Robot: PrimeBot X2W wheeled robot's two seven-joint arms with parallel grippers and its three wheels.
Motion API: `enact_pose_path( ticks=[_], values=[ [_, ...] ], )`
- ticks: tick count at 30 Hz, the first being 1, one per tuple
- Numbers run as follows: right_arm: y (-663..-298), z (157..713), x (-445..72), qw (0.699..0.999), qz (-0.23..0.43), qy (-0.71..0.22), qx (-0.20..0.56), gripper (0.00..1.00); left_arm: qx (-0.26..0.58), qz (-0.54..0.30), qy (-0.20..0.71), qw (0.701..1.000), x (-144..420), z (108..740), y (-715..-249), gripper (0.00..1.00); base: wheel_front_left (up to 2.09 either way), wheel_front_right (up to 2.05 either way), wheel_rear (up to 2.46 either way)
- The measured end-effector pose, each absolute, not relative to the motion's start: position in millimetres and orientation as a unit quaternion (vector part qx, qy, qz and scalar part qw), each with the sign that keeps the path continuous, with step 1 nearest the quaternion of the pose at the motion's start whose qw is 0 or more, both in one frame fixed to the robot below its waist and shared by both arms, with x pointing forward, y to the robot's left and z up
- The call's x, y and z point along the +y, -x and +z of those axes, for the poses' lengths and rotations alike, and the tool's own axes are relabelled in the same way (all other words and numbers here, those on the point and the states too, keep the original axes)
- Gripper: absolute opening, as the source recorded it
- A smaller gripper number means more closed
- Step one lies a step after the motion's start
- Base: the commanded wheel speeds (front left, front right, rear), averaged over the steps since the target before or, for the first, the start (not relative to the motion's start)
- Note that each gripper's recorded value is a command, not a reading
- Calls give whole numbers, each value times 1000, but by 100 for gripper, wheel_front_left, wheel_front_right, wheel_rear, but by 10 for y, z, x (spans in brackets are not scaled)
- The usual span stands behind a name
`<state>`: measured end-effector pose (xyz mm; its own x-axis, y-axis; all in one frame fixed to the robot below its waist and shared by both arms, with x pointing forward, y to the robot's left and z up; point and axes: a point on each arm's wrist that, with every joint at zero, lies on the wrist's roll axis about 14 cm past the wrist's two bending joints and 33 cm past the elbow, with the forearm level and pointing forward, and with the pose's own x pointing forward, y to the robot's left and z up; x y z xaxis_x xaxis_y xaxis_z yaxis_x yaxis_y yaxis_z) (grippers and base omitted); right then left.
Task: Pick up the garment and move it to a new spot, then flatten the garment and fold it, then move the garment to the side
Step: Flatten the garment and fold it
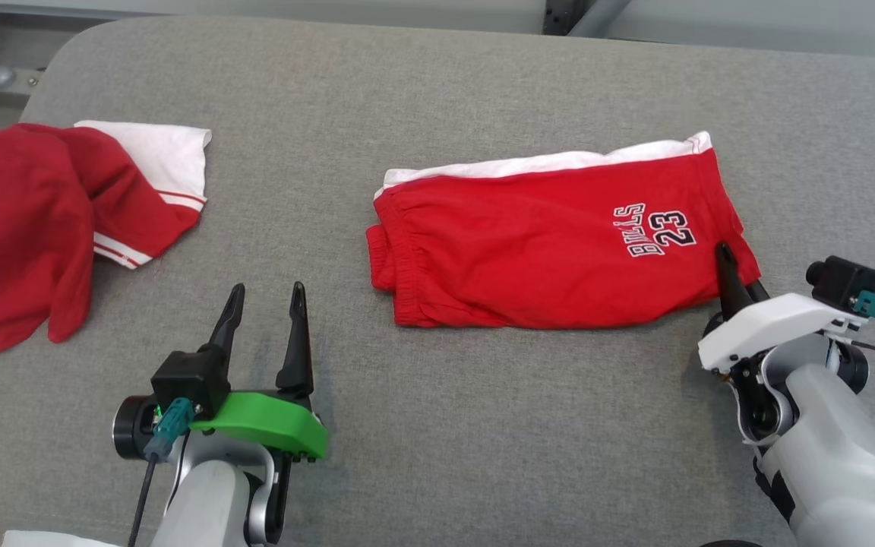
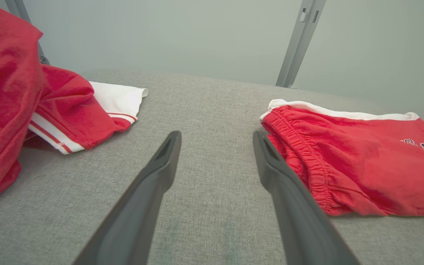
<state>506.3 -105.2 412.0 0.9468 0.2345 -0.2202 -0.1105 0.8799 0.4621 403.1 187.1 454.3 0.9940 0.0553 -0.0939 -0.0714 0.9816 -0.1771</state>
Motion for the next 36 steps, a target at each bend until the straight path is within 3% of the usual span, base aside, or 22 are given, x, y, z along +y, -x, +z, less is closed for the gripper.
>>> enact_pose_path(
  ticks=[12, 18, 22, 27, 36],
  values=[
    [-4489, 4137, -1653, 963, 11, -237, 125, 0, 29, 10, 104, 994, 1730, 4657, -3860, 100, 0, 0, 0],
    [-4507, 4294, -1781, 970, 5, -224, 99, 0, 23, 4, 102, 995, 1702, 4694, -3816, 100, 0, 0, 0],
    [-4660, 4539, -1609, 976, 42, -205, 67, 0, 25, 5, 101, 995, 1706, 4679, -3809, 100, 0, 0, 0],
    [-4782, 4956, -894, 972, 158, -174, 21, 0, 26, 13, 112, 993, 1745, 4673, -3778, 100, 0, 0, 0],
    [-4439, 5030, 410, 927, 348, -137, 39, 0, 26, 41, 125, 991, 1889, 4671, -3642, 100, 0, 0, 0]
  ],
)
